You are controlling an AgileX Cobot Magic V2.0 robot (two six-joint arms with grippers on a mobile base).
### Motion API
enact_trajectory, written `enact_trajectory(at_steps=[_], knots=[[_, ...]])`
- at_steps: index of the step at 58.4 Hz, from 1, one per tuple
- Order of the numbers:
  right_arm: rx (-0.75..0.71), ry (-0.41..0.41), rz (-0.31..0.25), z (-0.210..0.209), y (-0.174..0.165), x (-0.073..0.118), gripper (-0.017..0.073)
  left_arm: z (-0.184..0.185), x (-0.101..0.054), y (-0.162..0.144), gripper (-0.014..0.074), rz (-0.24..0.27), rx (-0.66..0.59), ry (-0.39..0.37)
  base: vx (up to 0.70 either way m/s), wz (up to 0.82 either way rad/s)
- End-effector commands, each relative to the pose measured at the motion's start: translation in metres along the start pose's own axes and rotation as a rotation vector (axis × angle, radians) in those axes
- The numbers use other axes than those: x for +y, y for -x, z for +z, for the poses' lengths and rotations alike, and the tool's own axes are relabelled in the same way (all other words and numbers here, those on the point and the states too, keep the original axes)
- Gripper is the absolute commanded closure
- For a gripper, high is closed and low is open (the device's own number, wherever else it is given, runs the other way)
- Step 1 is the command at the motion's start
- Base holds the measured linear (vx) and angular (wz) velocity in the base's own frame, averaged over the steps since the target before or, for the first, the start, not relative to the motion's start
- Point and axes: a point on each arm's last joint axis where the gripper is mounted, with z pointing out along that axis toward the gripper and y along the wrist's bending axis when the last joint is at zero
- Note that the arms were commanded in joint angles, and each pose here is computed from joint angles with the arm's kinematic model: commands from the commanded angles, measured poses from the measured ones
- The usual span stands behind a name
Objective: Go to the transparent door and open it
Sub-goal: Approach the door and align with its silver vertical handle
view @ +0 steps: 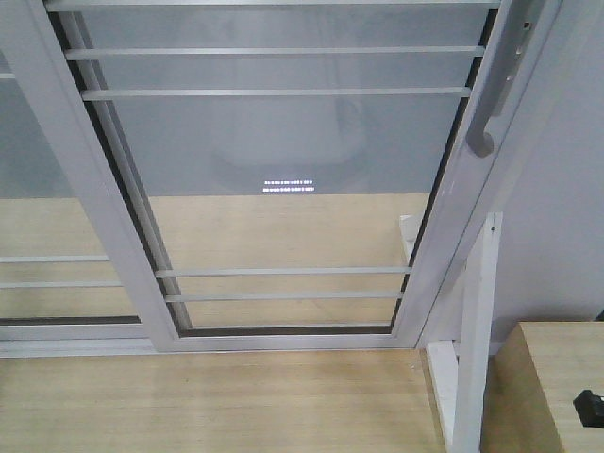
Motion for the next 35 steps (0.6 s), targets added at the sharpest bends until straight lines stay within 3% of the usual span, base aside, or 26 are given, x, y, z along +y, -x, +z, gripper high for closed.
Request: enact_trajectory(at_steps=[1, 35], knots=[[-0.077, 0.005, -0.009, -0.0003, 0.0031, 0.0004, 0.0567, 0.0003, -0.0004, -0.0023, 0.0599, -0.008, -0.066, -0.007, 0.05, -0.01], [-0.123, 0.008, -0.011, -0.0009, 0.0078, 0.0007, 0.0567, 0.0002, -0.0005, -0.0004, 0.0599, -0.007, -0.087, -0.008, 0.01, 0.0]])
